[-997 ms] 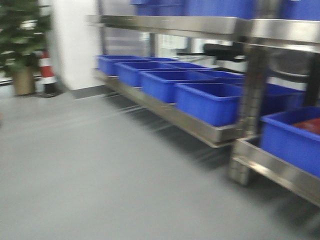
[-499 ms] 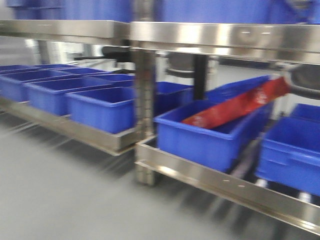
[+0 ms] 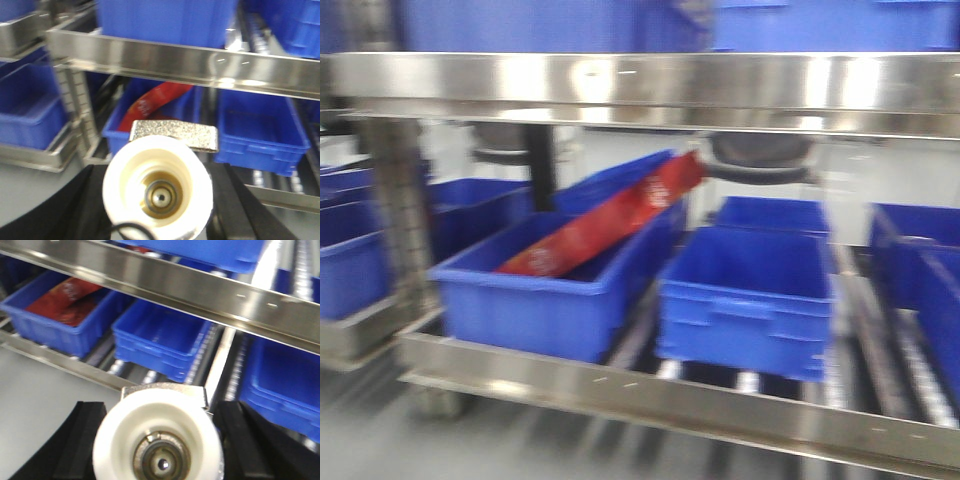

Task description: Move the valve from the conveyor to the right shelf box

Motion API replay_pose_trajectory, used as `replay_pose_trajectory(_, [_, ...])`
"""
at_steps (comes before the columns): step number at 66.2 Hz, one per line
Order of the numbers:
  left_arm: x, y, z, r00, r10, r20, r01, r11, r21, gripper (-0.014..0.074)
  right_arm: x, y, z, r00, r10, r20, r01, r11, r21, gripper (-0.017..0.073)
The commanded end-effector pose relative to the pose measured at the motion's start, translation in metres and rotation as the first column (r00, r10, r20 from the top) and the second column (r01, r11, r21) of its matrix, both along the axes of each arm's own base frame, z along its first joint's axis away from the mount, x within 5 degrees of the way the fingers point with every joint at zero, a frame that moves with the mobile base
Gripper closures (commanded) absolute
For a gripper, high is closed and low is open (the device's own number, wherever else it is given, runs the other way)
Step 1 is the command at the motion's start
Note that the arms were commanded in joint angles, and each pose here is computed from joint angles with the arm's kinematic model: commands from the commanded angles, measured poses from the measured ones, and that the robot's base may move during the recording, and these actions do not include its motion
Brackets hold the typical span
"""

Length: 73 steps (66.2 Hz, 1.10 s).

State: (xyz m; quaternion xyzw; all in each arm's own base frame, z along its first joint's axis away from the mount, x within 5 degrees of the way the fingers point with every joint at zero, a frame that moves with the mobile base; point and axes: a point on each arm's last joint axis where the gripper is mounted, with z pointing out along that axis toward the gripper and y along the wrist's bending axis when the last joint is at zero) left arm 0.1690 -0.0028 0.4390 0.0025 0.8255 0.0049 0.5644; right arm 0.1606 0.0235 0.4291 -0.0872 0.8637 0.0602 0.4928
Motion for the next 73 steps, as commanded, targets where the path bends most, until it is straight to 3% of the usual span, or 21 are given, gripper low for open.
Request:
replay_pose_trajectory(1, [-0.0019,-0.0015,0.0100,0.997,-0.008,0.073,0.009,1.000,-0.014,0.0705,-0.0010,-0.0015,0.0122,0.995,-0.015,0.096,0.014,1.000,0.008,0.0713])
replay_pose_trajectory(73, [-0.0019,-0.0015,0.0100,0.997,-0.008,0.073,0.009,1.000,-0.014,0.0705,-0.0010,-0.0015,0.0122,0.995,-0.015,0.096,0.014,1.000,0.008,0.0713])
